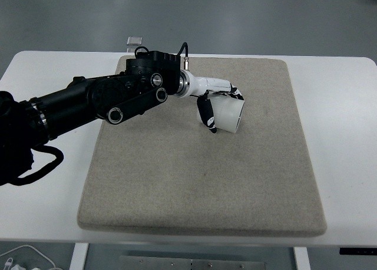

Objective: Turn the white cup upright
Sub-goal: 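Close the left hand fingers around the cup body, then lift the cup with the left hand and rotate it opening-up, then lower the upright cup onto the pad with the left hand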

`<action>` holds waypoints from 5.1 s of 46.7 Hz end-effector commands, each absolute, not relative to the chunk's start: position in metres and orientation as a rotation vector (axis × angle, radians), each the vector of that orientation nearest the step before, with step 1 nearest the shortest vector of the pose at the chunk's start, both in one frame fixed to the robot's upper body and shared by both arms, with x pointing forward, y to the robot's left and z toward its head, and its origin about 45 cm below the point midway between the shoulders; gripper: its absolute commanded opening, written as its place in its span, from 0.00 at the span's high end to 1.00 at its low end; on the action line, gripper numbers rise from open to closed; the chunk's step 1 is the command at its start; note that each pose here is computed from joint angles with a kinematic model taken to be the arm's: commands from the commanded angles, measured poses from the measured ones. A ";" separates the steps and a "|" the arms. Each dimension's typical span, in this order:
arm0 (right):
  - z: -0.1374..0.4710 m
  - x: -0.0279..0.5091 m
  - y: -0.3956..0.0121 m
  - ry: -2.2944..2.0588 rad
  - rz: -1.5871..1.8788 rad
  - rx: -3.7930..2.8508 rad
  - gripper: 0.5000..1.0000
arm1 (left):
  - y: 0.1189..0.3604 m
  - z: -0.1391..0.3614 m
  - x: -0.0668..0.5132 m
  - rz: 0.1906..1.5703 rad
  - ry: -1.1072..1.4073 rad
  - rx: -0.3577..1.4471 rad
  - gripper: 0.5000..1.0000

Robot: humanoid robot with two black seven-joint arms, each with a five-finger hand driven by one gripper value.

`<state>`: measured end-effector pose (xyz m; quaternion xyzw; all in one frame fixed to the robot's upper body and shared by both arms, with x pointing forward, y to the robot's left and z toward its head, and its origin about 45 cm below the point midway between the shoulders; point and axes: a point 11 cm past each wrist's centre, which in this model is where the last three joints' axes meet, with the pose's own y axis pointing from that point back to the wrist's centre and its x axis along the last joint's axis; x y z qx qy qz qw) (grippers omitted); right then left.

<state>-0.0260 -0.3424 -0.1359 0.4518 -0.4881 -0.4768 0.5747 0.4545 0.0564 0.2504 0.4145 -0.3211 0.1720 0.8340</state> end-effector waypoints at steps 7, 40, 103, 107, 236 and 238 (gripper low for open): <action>-0.136 -0.026 -0.342 -1.143 -1.117 1.059 0.14 | 0.060 0.247 0.455 0.357 -0.699 0.905 0.47; -0.136 -0.026 -0.342 -1.143 -1.117 1.059 0.14 | 0.060 0.261 0.463 0.404 -0.666 0.865 1.00; -0.136 -0.026 -0.343 -1.144 -1.116 1.057 0.14 | 0.155 0.297 0.496 0.774 0.043 -0.015 1.00; -0.136 -0.026 -0.342 -1.143 -1.117 1.059 0.14 | 0.167 0.290 0.497 0.811 0.077 -0.074 1.00; -0.136 -0.029 -0.343 -1.144 -1.121 1.051 0.14 | 0.195 0.162 0.451 0.998 0.113 -0.079 0.01; -0.136 -0.030 -0.343 -1.144 -1.121 1.051 0.14 | 0.195 0.162 0.451 0.998 0.113 -0.080 0.01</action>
